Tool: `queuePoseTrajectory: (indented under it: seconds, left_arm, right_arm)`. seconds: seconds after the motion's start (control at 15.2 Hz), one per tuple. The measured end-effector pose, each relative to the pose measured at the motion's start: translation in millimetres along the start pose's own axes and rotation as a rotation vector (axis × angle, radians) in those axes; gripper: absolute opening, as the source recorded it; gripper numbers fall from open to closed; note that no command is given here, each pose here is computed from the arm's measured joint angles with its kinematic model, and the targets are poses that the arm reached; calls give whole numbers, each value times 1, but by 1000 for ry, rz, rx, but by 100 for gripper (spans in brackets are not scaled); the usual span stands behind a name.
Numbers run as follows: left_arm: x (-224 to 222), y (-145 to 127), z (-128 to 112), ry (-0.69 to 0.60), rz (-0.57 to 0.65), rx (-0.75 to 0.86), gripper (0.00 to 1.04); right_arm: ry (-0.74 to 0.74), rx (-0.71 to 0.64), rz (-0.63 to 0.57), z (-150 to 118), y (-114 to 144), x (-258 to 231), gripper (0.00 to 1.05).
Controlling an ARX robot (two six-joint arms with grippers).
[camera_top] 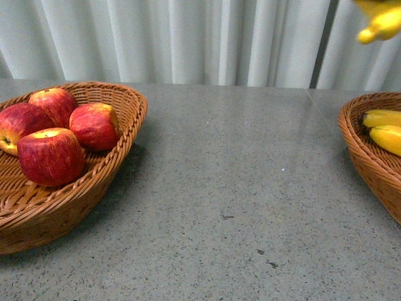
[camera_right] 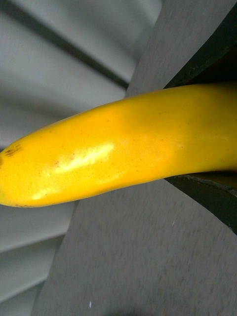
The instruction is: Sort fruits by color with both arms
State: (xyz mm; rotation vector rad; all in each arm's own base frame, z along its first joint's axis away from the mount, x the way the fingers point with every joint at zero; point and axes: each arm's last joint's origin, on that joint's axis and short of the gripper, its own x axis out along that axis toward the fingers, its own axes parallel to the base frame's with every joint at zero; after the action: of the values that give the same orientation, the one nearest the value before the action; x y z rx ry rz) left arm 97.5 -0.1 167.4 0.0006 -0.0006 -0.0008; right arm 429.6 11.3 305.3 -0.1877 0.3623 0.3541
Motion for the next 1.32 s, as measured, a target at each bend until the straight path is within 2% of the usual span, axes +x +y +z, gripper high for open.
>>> queuePoseTrajectory:
  seconds: [0.2,0.33,0.53,0.66,0.72,0.79,0.92,1.05,1.32]
  left_arm:
    - [0,0,0,0,0,0,98]
    - [0,0,0,0,0,0,98]
    - [0,0,0,0,0,0,98]
    - [0,0,0,0,0,0,98]
    - [0,0,0,0,0,0,98]
    - [0,0,0,0,0,0,98]
    - [0,0,0,0,0,0,98]
    - [0,0,0,0,0,0,98]
    - [0,0,0,0,0,0,98]
  right_arm:
    - [46,-36,-99,-39,-45,-38,36]
    - [123,-30,-127,-91,-60,-59,36]
    - [222,-28,-100,-141,-53,-76,36]
    - [250,-28,-83,-152,-49,-78,36]
    - [248,-41,-81,-151,-47,-79,40]
    - [236,-54,-81,-147,-44,-82,50]
    - [124,-107,-103,-120,-37,-93,76]
    - [16,-92,-85,-95,-27,-106,99]
    - [-229,-37,4,-53,-1,-152,98]
